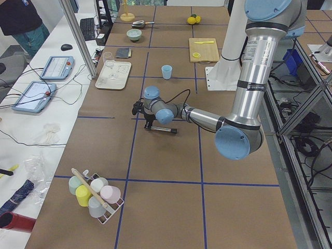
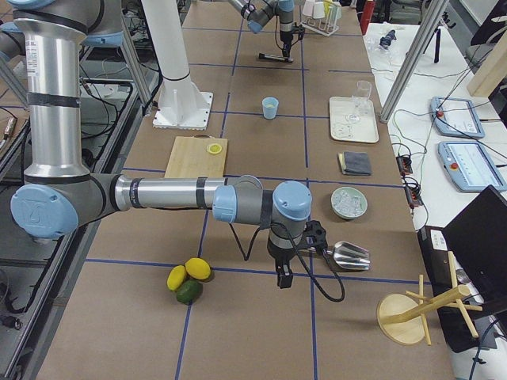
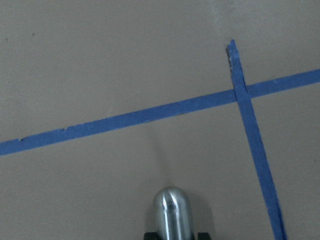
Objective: Squeeze lemon into cup
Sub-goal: 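Lower the left gripper onto the metal muddler and grasp it, then lift the muddler upright and carry it over the blue cup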
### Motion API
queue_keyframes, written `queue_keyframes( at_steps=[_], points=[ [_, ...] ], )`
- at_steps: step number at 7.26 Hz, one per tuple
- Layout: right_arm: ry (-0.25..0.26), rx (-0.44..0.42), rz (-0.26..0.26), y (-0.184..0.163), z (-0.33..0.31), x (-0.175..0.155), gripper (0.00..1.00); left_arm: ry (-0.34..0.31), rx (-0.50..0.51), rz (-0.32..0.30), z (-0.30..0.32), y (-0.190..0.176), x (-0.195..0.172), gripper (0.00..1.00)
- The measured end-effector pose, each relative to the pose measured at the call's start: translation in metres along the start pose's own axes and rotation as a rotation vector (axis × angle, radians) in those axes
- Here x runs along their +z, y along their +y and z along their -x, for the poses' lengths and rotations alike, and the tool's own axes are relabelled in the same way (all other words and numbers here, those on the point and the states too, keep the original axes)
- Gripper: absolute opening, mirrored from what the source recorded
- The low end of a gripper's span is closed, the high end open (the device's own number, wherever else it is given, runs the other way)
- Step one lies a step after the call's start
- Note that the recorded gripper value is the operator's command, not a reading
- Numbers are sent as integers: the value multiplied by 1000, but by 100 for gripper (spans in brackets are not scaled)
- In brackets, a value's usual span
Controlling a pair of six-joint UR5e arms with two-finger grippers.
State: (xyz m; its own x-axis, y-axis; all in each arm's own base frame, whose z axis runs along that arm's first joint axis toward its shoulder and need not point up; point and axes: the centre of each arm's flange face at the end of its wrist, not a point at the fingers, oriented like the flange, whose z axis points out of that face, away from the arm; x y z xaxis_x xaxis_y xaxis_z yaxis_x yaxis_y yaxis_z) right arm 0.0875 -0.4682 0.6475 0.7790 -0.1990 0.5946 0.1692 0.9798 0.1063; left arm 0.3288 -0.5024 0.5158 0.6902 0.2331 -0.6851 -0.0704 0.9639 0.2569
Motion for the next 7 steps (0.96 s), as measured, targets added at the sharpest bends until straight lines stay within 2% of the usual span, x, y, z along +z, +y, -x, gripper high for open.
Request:
queue_keyframes(
  at_steps=[1,2,4,7],
  points=[
    [0,2,0,0,0,0,100,0,0,1,0,0,0,39],
    [0,3,0,0,0,0,100,-1,0,1,0,0,1,26],
    [1,4,0,0,0,0,100,2,1,1,-1,1,-2,18],
    [2,5,-1,-1,0,-1,100,18,29,-19,-6,0,-20,12]
  ],
)
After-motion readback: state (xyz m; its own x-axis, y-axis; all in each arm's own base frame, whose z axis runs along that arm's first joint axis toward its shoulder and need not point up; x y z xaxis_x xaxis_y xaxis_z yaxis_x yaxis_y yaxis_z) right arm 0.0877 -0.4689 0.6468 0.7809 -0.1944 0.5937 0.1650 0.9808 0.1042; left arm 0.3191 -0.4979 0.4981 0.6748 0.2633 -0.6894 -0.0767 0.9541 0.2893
